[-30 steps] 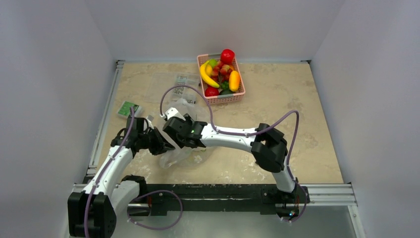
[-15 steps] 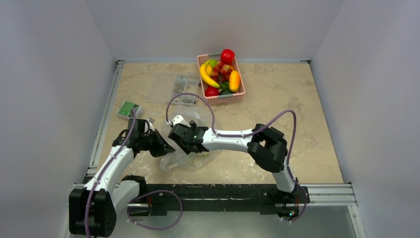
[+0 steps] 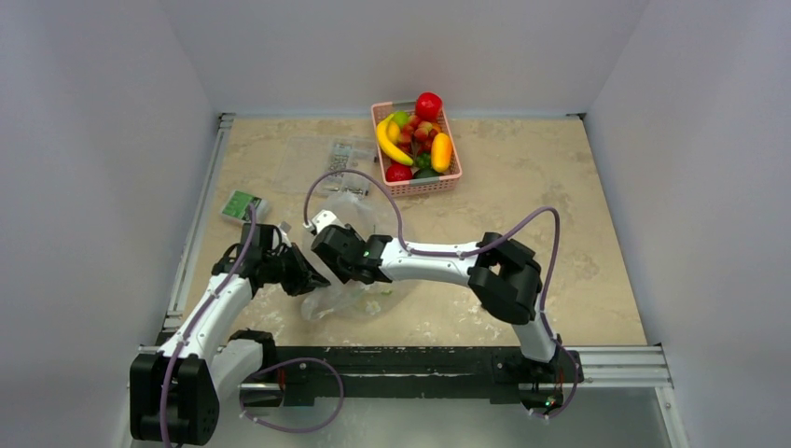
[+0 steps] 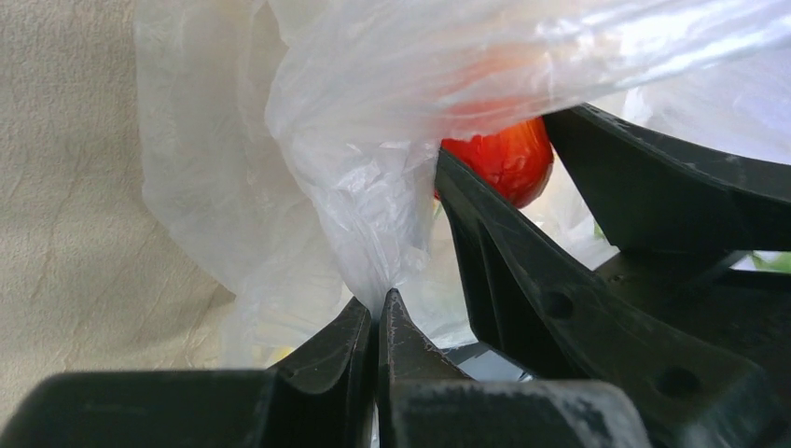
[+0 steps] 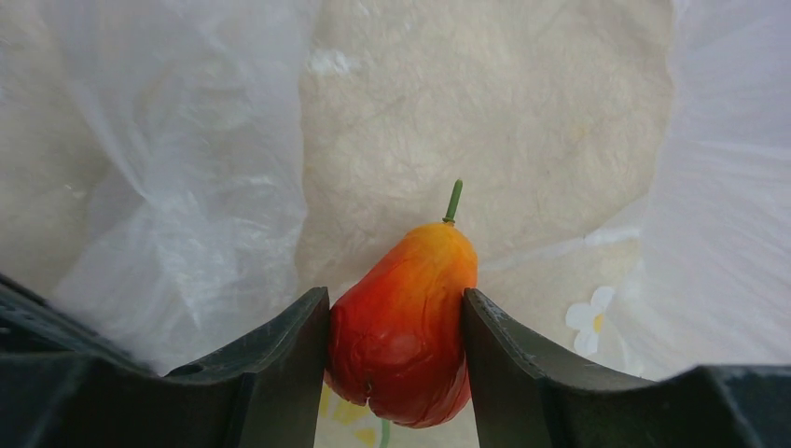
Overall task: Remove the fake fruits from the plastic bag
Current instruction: Take out the fake fruit from the plastic bag.
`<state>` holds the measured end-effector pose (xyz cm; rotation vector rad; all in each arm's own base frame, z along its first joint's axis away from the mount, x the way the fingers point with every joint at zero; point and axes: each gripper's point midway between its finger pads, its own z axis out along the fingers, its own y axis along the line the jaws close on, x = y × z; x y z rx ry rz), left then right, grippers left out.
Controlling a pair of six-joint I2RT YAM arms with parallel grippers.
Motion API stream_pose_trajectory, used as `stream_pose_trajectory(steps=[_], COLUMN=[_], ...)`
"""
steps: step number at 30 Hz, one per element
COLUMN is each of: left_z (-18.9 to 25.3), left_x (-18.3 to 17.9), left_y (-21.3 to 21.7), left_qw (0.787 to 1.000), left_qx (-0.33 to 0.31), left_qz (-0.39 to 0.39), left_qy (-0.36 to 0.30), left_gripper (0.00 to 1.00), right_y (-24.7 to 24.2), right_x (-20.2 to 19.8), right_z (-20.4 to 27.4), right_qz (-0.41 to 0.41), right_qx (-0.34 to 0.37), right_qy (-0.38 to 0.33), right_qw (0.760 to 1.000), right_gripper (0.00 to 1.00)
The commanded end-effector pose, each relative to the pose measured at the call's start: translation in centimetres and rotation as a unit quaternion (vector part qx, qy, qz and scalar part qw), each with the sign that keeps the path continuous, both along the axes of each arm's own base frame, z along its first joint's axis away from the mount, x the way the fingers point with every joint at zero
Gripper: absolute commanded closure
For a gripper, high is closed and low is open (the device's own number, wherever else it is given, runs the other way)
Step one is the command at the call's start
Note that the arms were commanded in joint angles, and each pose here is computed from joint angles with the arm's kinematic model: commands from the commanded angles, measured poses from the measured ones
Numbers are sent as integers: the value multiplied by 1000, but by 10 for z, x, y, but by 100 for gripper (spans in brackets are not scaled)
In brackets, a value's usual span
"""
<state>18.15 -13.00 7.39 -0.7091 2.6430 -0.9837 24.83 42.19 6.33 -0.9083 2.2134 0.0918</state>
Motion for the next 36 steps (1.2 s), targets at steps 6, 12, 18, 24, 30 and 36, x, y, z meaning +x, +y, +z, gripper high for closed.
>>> stream_pose_trajectory(steps=[6,12,18,24,30,36], left_z=[11,16,30,42,57,92], left_x=[12,12,6,-10,-34,-41], left_y=[0,3,10,27,60,100], left_qw=[1000,1000,999,995,978,950], left_qx=[-2,4,21,65,142,228], left_qz=[5,15,34,81,152,213], left_qy=[-20,-19,-26,3,30,-25], left_gripper=[100,94,50,31,17,5], right_y=[42,51,47,38,23,-4], right_x=[11,0,-5,-16,-23,-13], right_z=[98,142,191,235,282,335], right_qz=[35,67,79,90,95,61], right_qx=[139,222,271,321,361,391], right_qy=[-52,-64,-82,-91,-114,-167], right_qw=[988,971,956,938,921,903], right_gripper=[97,100,100,100,100,100])
